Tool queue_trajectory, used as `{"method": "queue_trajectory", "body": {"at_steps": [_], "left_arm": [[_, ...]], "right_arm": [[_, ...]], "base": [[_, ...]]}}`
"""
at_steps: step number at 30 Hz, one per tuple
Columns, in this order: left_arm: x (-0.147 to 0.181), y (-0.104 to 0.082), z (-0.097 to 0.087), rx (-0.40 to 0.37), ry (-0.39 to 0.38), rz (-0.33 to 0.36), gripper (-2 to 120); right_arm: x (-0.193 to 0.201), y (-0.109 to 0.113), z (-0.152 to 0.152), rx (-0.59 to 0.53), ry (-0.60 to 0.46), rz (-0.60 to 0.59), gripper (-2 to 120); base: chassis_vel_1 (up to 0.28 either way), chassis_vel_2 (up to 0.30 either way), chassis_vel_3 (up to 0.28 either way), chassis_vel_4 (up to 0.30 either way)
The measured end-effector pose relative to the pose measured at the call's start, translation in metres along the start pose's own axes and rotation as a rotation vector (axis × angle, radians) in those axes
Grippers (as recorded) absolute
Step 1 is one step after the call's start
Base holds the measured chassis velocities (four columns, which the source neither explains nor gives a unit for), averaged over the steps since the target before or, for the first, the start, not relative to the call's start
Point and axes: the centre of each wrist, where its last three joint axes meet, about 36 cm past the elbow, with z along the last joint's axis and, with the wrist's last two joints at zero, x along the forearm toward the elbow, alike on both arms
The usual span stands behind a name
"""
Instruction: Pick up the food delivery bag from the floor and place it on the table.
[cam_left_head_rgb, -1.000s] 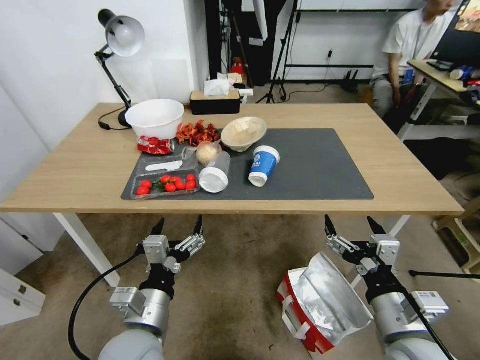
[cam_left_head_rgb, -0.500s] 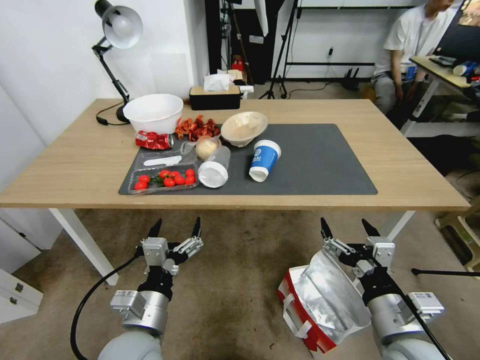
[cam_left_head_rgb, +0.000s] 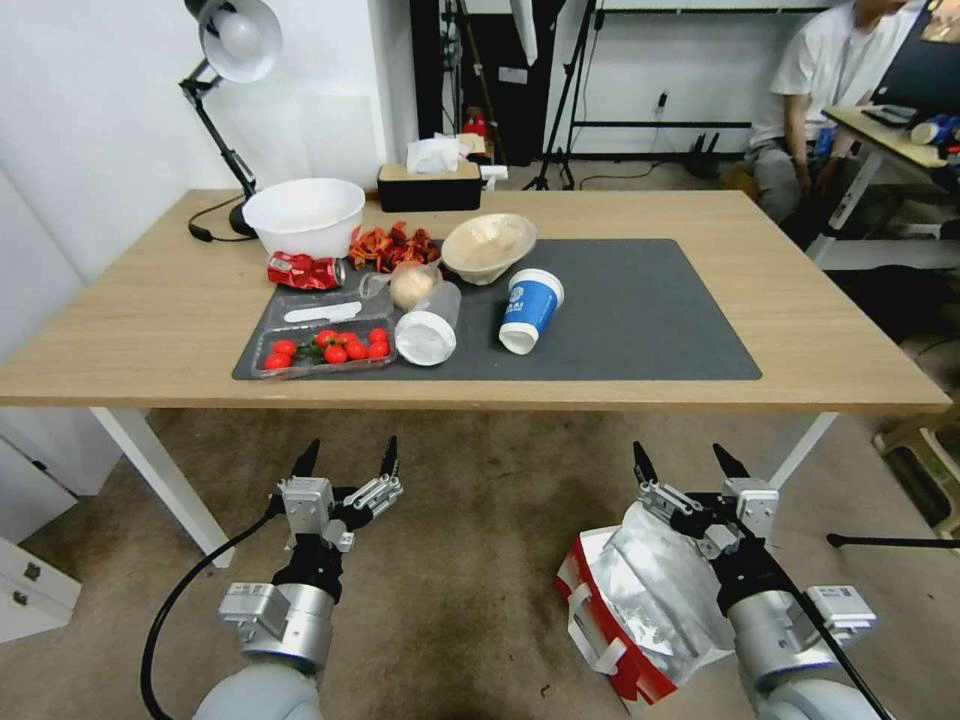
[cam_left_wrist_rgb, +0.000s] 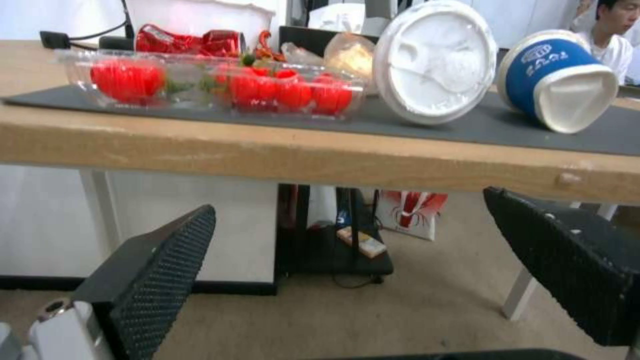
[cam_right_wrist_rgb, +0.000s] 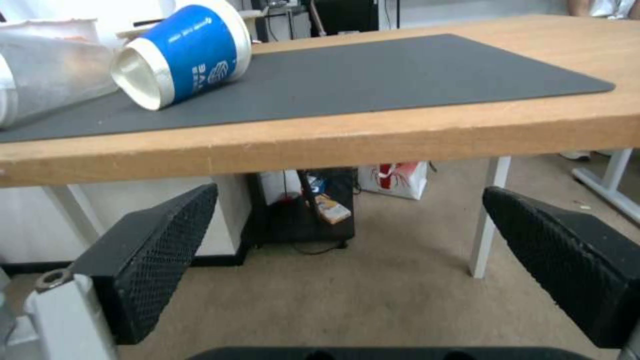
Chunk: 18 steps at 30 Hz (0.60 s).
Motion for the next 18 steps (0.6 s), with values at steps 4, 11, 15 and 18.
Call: {"method": "queue_trajectory", "body": {"at_steps": [4, 11, 15, 18], "left_arm": [[0.0005, 0.0004, 0.0008, -0.003, 0.000, -0.002, 100], [0.0011, 0.0007, 0.0022, -0.006, 0.002, -0.001, 100], [0.0011, 0.0008, 0.0027, -0.006, 0.002, -0.001, 100], [0.0011, 0.0009, 0.0030, -0.006, 0.003, -0.001, 100]], "right_arm": [[-0.0006, -0.0001, 0.0021, -0.002, 0.002, -0.002, 100], [-0.0004, 0.0013, 0.0050, -0.004, 0.004, -0.004, 100], [0.0000, 0.0016, 0.0053, -0.001, 0.003, -0.005, 100], [0.0002, 0.0015, 0.0053, 0.000, 0.004, -0.006, 100]], "base": [[0.000, 0.000, 0.000, 0.000], [0.000, 0.000, 0.000, 0.000], [0.000, 0.000, 0.000, 0.000], [0.000, 0.000, 0.000, 0.000]]}}
